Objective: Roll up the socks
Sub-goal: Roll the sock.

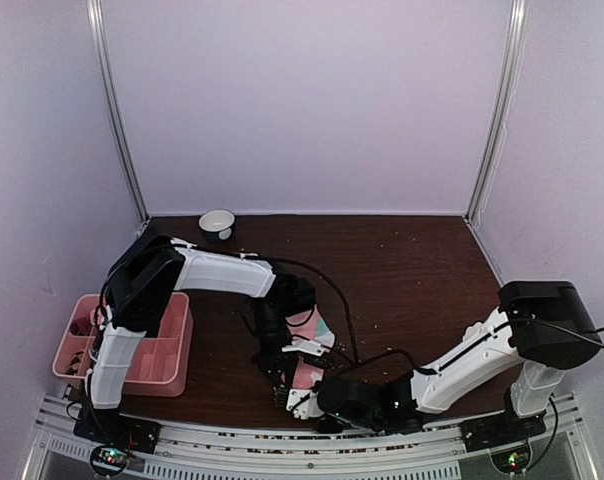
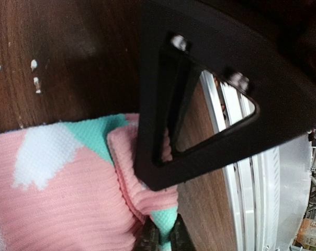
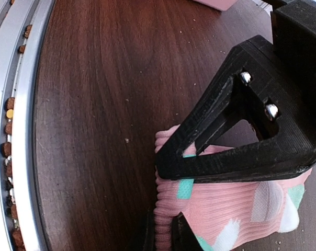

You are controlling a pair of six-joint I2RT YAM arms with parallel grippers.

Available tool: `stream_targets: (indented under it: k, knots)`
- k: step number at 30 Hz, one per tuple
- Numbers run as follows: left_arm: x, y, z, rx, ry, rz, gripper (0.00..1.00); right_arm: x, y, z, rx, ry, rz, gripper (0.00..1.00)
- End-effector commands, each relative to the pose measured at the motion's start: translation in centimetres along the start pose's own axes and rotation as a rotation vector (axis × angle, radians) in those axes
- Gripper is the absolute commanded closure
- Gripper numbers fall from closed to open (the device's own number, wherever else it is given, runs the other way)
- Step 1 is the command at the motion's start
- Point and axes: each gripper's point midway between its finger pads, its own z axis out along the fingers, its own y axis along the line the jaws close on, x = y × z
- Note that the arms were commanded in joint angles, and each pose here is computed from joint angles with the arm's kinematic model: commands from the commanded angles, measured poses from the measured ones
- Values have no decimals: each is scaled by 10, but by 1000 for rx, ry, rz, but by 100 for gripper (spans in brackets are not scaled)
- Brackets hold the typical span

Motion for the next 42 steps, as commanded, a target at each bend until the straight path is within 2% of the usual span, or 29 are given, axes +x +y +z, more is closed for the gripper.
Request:
stream_targets:
  k: [1, 4, 5, 6, 8, 16, 21, 26, 30, 37, 42]
  knots:
    - [-2, -2, -1, 22, -5, 6, 88, 20, 1, 6, 6, 77, 9, 90]
    - [-2, 8, -9, -69, -15, 6, 72, 27, 10, 8, -49, 106, 48, 97]
    - [-4, 9, -16, -105, -33, 12, 56, 29, 12, 7, -66, 114, 73, 99]
    - [-4, 12, -22, -142, -55, 11, 50, 32, 14, 6, -79, 116, 103, 100]
    - [-5, 13, -39, -222, -113, 25, 48, 37, 17, 2, -117, 115, 174, 100]
    - [5, 5, -79, -504, -259, 127, 45, 49, 24, -6, -316, 117, 472, 100]
    - [3, -7, -79, -516, -299, 195, 47, 70, 25, -1, -461, 199, 717, 100]
    - [2, -9, -60, -501, -244, 247, 53, 92, 21, 4, -527, 253, 958, 100]
    - [-1, -3, -47, -529, -191, 286, 56, 105, 27, 5, -572, 287, 1077, 100]
    - [-15, 17, -39, -577, -131, 313, 57, 125, 27, 4, -571, 331, 1194, 100]
    - [-16, 31, -34, -625, -91, 306, 58, 121, 27, 3, -582, 329, 1201, 100]
